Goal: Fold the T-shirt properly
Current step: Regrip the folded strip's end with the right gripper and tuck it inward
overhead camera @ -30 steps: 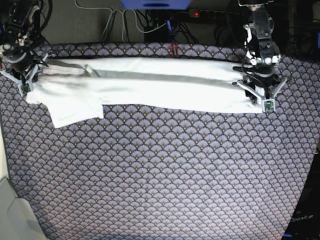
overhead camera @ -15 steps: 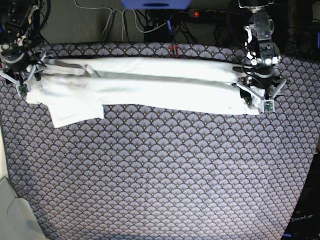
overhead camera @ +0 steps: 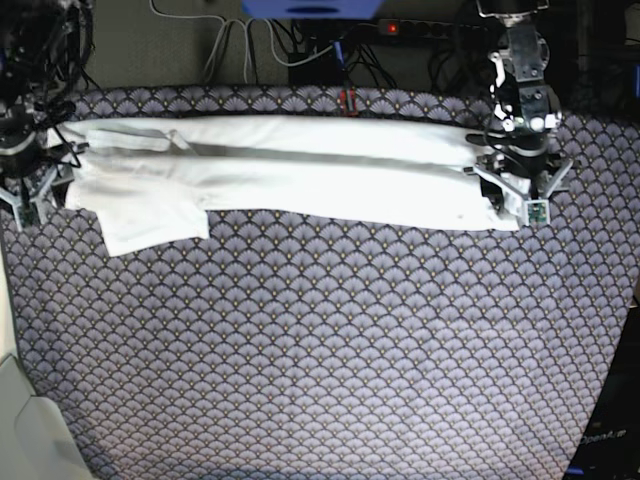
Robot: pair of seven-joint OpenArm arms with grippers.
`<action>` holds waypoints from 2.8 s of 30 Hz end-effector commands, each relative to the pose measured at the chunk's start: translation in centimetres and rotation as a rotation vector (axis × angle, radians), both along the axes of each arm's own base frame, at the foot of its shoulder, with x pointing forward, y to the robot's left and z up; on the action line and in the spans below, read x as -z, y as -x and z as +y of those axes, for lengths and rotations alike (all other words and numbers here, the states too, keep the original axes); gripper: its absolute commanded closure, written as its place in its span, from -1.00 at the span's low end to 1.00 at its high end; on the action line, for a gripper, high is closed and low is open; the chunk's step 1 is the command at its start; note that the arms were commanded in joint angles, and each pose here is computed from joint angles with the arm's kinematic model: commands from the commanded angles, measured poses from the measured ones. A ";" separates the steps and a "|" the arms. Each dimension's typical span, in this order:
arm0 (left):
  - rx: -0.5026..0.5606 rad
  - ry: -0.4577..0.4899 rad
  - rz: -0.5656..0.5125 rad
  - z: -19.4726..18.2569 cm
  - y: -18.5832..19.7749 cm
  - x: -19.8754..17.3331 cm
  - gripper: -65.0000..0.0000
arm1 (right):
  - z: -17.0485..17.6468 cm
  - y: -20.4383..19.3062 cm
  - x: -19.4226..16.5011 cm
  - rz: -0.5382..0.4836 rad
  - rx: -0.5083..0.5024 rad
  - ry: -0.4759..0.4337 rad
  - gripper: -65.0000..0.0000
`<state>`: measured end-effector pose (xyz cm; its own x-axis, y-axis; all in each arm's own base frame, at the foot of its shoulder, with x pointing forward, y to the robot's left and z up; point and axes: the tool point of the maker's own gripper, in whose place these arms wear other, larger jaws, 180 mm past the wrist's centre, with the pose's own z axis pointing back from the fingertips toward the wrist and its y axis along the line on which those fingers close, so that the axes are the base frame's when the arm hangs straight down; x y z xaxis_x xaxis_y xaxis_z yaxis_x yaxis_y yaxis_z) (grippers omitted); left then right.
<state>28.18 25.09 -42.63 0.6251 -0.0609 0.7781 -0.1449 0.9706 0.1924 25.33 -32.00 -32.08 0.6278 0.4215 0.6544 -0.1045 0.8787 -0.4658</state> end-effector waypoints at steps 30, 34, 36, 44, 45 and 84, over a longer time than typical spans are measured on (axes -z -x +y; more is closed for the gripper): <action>0.006 -0.005 0.075 -0.1 1.9 1.3 -0.21 | 2.3 -9.7 8.8 0.347 0.082 -0.310 -0.22; 0.006 -0.005 0.075 -0.2 1.9 1.3 -0.21 | 2.3 -10.1 8.5 0.340 0.078 -0.309 -0.22; 0.005 -0.004 0.075 -0.2 1.9 1.3 -0.21 | 2.3 -10.1 8.5 0.338 0.079 -0.310 -0.21; 0.005 -0.002 0.075 -0.3 1.9 1.3 -0.21 | 2.5 -9.8 8.8 0.347 0.079 -0.313 0.23; 0.005 -0.002 0.075 -0.3 1.9 1.3 -0.21 | 2.5 -9.6 9.0 0.352 0.079 -0.314 0.35; 0.009 -0.007 0.078 -0.1 2.0 1.4 -0.21 | 2.5 2.2 3.5 0.265 0.055 -0.014 1.00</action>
<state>27.45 24.97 -42.76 0.6230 -0.0650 0.7795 -0.1414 0.9708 0.1939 22.73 -28.90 -36.57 0.8127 0.3655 0.4538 -0.1875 0.9014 -0.3902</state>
